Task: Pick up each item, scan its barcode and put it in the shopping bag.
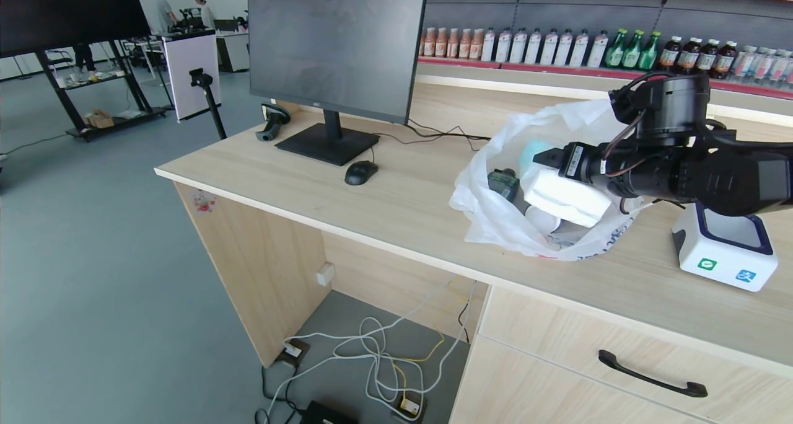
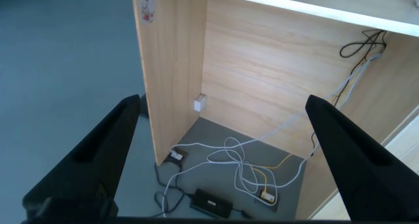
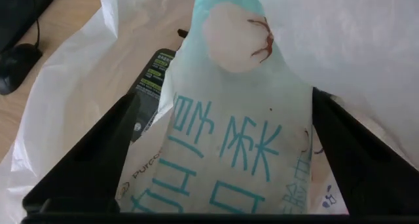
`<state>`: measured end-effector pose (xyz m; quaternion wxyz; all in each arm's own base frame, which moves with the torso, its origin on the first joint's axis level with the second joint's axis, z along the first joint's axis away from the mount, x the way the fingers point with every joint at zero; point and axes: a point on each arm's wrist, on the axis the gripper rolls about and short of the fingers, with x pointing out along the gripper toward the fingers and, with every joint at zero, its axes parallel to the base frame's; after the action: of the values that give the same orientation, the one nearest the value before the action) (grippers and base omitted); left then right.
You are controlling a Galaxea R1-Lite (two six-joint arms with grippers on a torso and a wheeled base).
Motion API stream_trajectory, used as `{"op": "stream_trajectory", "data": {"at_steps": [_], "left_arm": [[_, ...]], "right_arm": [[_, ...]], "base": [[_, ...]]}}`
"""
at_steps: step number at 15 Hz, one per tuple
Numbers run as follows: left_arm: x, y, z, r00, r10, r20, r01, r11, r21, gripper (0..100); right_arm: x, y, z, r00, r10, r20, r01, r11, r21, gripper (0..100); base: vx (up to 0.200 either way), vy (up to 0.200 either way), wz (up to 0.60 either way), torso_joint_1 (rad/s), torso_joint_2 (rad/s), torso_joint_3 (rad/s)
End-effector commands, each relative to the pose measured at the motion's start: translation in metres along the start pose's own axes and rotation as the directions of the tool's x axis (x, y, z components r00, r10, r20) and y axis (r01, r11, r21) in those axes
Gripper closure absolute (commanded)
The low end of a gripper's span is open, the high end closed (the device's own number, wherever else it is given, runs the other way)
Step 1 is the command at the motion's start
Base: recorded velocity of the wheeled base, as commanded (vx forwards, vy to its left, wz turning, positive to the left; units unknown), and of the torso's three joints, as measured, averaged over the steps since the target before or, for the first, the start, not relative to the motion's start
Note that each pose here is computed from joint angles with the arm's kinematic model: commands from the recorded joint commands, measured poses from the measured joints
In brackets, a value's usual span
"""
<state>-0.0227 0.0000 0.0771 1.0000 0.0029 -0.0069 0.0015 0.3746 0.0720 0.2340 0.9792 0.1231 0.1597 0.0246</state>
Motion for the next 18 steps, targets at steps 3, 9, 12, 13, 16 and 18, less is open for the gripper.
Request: {"op": "stream_trajectory", "data": {"at_steps": [3, 9, 12, 13, 16, 18], "left_arm": [[0.0, 0.0, 0.0, 1.0, 0.0, 0.0, 0.0, 1.0, 0.0, 0], [0.0, 0.0, 0.0, 1.0, 0.0, 0.0, 0.0, 1.0, 0.0, 0], [0.0, 0.0, 0.0, 1.0, 0.0, 0.0, 0.0, 1.0, 0.0, 0], [0.0, 0.0, 0.0, 1.0, 0.0, 0.0, 0.0, 1.0, 0.0, 0], [0.0, 0.0, 0.0, 1.0, 0.0, 0.0, 0.0, 1.0, -0.001, 0], [0.0, 0.0, 0.0, 1.0, 0.0, 0.0, 0.0, 1.0, -0.003, 0]], "right_arm": [[-0.015, 0.007, 0.028, 0.993, 0.036, 0.115, -0.036, 0.999, 0.005, 0], [-0.065, 0.017, 0.062, 0.966, 0.085, 0.244, -0.088, 0.996, 0.001, 0], [-0.114, 0.026, 0.043, 0.96, 0.151, 0.235, -0.139, 0.988, -0.066, 0], [-0.129, 0.021, 0.025, 0.957, 0.163, 0.24, -0.147, 0.986, -0.085, 0], [-0.169, -0.003, -0.025, 0.941, 0.22, 0.256, -0.185, 0.971, -0.155, 0], [-0.199, -0.015, -0.047, 0.931, 0.285, 0.23, -0.235, 0.946, -0.222, 0]], "base": [[0.0, 0.0, 0.0, 0.0, 0.0, 0.0], [0.0, 0.0, 0.0, 0.0, 0.0, 0.0], [0.0, 0.0, 0.0, 0.0, 0.0, 0.0], [0.0, 0.0, 0.0, 0.0, 0.0, 0.0], [0.0, 0.0, 0.0, 0.0, 0.0, 0.0], [0.0, 0.0, 0.0, 0.0, 0.0, 0.0]]}}
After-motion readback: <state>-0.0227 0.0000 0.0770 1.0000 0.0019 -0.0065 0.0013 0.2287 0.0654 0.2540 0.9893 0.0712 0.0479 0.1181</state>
